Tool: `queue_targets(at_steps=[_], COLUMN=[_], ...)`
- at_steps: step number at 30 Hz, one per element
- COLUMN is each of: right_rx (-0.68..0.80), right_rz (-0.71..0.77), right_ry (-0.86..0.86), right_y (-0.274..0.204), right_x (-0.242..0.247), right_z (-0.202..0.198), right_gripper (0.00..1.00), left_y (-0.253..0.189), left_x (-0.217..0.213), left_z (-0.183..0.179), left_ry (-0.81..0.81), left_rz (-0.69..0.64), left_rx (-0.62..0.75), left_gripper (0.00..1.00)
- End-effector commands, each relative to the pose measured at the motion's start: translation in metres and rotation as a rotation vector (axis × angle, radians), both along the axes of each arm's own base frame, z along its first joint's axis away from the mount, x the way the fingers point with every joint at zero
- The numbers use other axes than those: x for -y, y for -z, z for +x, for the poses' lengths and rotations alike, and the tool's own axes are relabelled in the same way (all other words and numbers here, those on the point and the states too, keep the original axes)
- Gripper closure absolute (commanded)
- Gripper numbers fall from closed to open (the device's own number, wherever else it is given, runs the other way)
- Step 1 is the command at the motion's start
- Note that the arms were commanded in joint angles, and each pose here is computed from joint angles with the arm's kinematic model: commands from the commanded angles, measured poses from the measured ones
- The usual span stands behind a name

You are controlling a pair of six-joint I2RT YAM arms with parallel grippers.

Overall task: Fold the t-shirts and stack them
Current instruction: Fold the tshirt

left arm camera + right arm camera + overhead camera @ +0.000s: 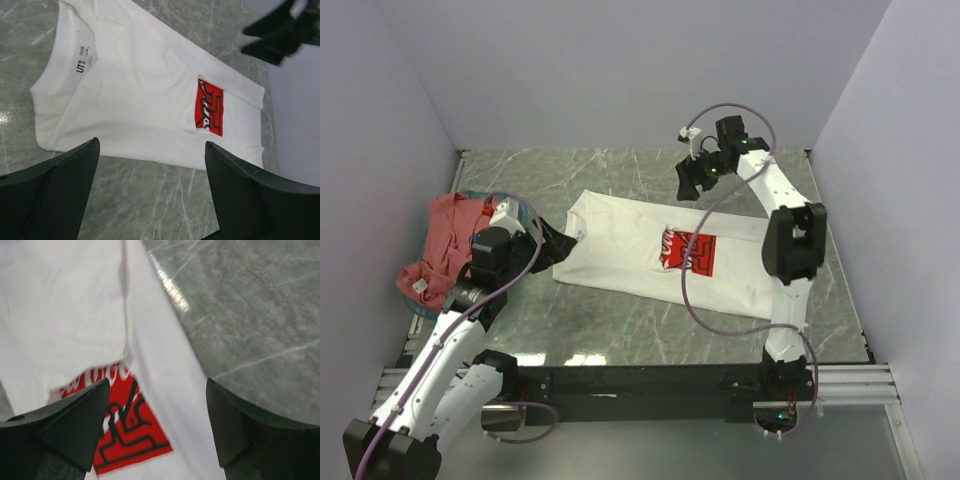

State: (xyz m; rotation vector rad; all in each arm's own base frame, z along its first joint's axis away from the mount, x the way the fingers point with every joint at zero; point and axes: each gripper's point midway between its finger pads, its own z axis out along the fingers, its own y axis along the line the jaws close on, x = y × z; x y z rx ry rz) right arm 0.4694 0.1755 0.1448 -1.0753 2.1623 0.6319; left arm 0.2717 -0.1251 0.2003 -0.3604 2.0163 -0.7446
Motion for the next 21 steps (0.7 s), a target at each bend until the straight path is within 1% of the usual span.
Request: queue_targets(at_steps=[1, 2, 3, 4, 5, 6, 7, 8, 10, 11, 12, 15, 21], right_rx=[-0.163, -0.19, -0.161, -0.164, -0.193, -0.185, -0.192, -0.22, -0.216, -0.247, -0.237, -0.24, -0.306], right_rz=[0.067, 0.062, 0.077, 0.08, 0.075, 0.08, 0.073, 0.061, 0.057, 0.044, 0.056, 0.041, -0.034], right_ry=[0.214, 0.247, 0.256, 0.269, 0.276, 0.276, 0.275, 0.277, 0.282, 0.285, 0.276, 0.294, 0.288], right_y=[0.002, 0.018, 0.017, 0.021, 0.039, 0.035, 0.04, 0.057, 0.062, 0.074, 0.065, 0.068, 0.089], right_x=[-0.023, -0.024, -0.028, -0.029, -0.031, -0.033, -0.035, -0.036, -0.038, -0.038, -0.04, -0.037, -0.036], right_z=[0.024, 0.032, 0.043, 0.048, 0.052, 0.058, 0.06, 0.062, 0.068, 0.066, 0.068, 0.068, 0.053], right_gripper=[0.16, 0.16, 0.16, 0.16, 0.16, 0.16, 0.16, 0.17, 0.17, 0.18, 0.18, 0.18, 0.2], left_y=[-0.006, -0.009, -0.007, -0.001, 0.001, 0.005, 0.011, 0.013, 0.017, 0.018, 0.018, 0.017, 0.012], left_x=[0.008, 0.008, 0.008, 0.007, 0.008, 0.008, 0.008, 0.008, 0.009, 0.009, 0.009, 0.009, 0.011], left_z=[-0.017, -0.022, -0.024, -0.027, -0.029, -0.03, -0.031, -0.031, -0.032, -0.031, -0.031, -0.029, -0.026], left_ry=[0.096, 0.094, 0.09, 0.088, 0.083, 0.079, 0.079, 0.075, 0.075, 0.076, 0.076, 0.072, 0.077], left_rz=[0.0, -0.017, -0.026, -0.037, -0.056, -0.062, -0.067, -0.075, -0.079, -0.076, -0.075, -0.073, -0.087], left_rx=[0.04, 0.052, 0.053, 0.053, 0.045, 0.038, 0.027, 0.021, 0.008, 0.004, 0.005, 0.002, 0.006], left_gripper=[0.08, 0.08, 0.08, 0.08, 0.08, 0.08, 0.08, 0.08, 0.08, 0.09, 0.09, 0.09, 0.09])
